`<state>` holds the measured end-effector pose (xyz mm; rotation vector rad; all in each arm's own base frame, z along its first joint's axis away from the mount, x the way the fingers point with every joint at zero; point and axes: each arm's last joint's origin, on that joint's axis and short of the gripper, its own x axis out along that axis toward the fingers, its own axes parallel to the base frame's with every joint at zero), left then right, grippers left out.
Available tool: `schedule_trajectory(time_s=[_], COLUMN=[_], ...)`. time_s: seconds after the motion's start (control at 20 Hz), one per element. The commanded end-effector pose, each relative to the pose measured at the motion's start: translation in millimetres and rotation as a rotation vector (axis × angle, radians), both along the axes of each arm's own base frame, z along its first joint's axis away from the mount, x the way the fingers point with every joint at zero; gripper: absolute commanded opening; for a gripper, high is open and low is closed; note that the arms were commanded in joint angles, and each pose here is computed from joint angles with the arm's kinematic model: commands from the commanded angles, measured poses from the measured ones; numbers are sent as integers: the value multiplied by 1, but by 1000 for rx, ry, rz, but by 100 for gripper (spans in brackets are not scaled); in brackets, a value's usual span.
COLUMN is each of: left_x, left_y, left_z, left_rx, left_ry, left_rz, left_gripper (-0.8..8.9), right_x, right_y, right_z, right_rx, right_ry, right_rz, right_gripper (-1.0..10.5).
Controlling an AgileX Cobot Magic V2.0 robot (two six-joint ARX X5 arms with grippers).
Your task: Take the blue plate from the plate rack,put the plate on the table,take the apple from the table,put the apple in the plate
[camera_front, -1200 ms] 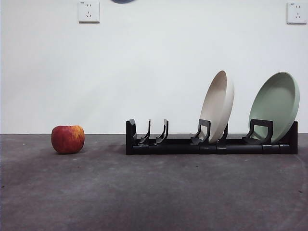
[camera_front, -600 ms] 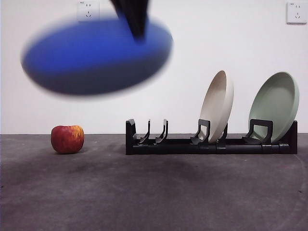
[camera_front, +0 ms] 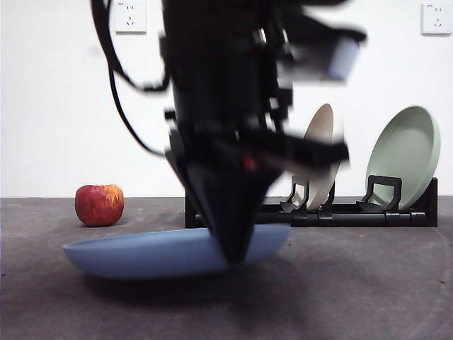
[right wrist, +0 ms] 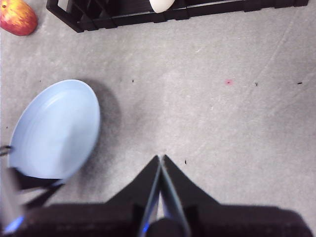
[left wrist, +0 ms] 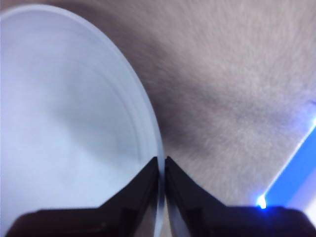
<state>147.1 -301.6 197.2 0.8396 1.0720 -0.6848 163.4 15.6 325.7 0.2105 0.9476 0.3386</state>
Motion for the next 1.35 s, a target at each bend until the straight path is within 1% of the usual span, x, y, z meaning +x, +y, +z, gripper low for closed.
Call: schedule_trajectory(time_s=[0.05,0.15,0.2,0.25,0.3,0.35,0.4,0.55,0.7,0.75,0.85,0.9,0.95,1.0,1.05,1.15,1.25,1.35], left_x=[2,3,3,3,3,4,5,5,-3,-6,-15,-21,-25,-30,-35,-44,-53,-62], left_y=[-7,-10,-10,-10,-10,-10,-10,-9,8,18,42,57,69,85,99,128,155,179], left_z=[-18,-24,-24,-24,-24,-22,-17,9,58,73,107,124,137,151,162,179,189,192], left_rx=[14,8,2,2,0,-8,-17,-77,-193,-225,-307,-362,-414,-475,-521,-575,-575,-535], left_ry=[51,67,75,75,73,72,67,41,-8,-22,-58,-79,-92,-104,-115,-169,-225,-263], left_rz=[-42,-44,-39,-37,-37,-31,-29,-31,-9,3,22,49,86,125,155,220,290,366], left_gripper=[-8,12,109,228,372,454,481,478,460,396,90,-18,-5,-5,-5,-5,-6,-6], right_x=[0,1,0,1,1,1,1,1,8,12,22,29,36,46,55,74,95,113], right_y=[0,0,0,0,0,0,0,0,7,12,27,38,49,65,79,109,134,153], right_z=[1,1,1,1,1,1,1,2,6,8,16,21,25,29,33,42,52,62], right_rx=[-6,-6,-6,-7,-7,-7,-6,-1,68,85,95,102,109,119,128,151,205,269], right_ry=[-13,-14,-14,-15,-16,-17,-20,-26,-85,-110,-170,-200,-220,-241,-257,-292,-357,-433], right_rz=[7,7,7,8,8,8,9,10,66,90,163,213,259,315,362,436,451,449], right_gripper=[3,3,7,8,16,65,137,286,513,542,577,577,610,702,754,761,754,752])
